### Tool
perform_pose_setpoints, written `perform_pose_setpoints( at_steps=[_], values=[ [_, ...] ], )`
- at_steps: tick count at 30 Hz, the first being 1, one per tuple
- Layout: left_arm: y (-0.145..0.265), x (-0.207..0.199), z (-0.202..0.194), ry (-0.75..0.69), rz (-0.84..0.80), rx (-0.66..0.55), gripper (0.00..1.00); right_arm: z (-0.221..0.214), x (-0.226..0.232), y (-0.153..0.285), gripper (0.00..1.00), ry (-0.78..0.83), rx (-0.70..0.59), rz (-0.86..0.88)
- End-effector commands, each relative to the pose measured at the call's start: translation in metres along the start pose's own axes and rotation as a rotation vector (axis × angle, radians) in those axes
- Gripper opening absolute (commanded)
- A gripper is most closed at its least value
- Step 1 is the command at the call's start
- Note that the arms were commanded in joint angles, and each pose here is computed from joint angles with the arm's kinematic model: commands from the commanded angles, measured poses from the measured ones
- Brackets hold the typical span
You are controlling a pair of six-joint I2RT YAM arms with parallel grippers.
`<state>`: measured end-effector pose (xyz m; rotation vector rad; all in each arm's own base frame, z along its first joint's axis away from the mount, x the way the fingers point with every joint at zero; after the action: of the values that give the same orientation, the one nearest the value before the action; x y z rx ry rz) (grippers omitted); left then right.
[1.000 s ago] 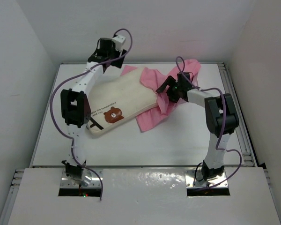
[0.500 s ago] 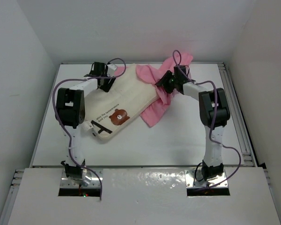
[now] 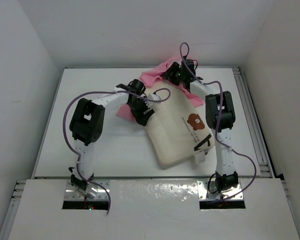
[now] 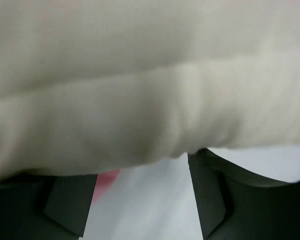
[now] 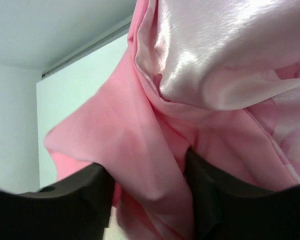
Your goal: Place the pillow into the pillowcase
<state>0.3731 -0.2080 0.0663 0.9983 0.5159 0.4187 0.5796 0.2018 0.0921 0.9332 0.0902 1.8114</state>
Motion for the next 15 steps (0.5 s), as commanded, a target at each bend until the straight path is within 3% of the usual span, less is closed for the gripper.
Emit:
perform_pose_setpoints(
  at_steps=[1,7,11,13,14,15],
  values=[
    [0.026,-0.033,0.062,-0.107,-0.163,-0.183,0.68,-0.034,0.072,0.013,0.56,0.069,0.109,0.207],
    [0.089,-0.040,0.098,-0.178,-0.150,-0.231,0.76,-0.009,0.066,0.039,0.83,0.181,0.077,0.211],
    [0.130,-0.014,0.117,-0.155,-0.031,-0.323,0.78,0.029,0.056,0.066,0.89,0.195,0.001,0.188],
    [0.133,0.025,0.113,-0.042,0.102,-0.350,0.74,0.047,0.050,0.081,0.95,0.219,-0.036,0.154],
    [0.138,0.040,0.114,-0.005,0.168,-0.372,0.69,0.047,0.041,0.081,0.96,0.231,-0.035,0.127],
    [0.129,0.056,0.104,0.043,0.217,-0.353,0.58,0.056,0.044,0.090,0.96,0.285,-0.060,0.118]
  ],
)
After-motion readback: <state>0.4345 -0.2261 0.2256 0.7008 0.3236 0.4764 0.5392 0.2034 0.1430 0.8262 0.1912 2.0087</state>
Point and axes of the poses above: each gripper's point midway between its finger pads, its own y axis back along the fingers, its own x axis along the line the jaws close on, z = x × y, the point moved 4 cm from there along y, back along the fingers, and after that the axes turned 15 degrees about y, right-handed, at the moved point
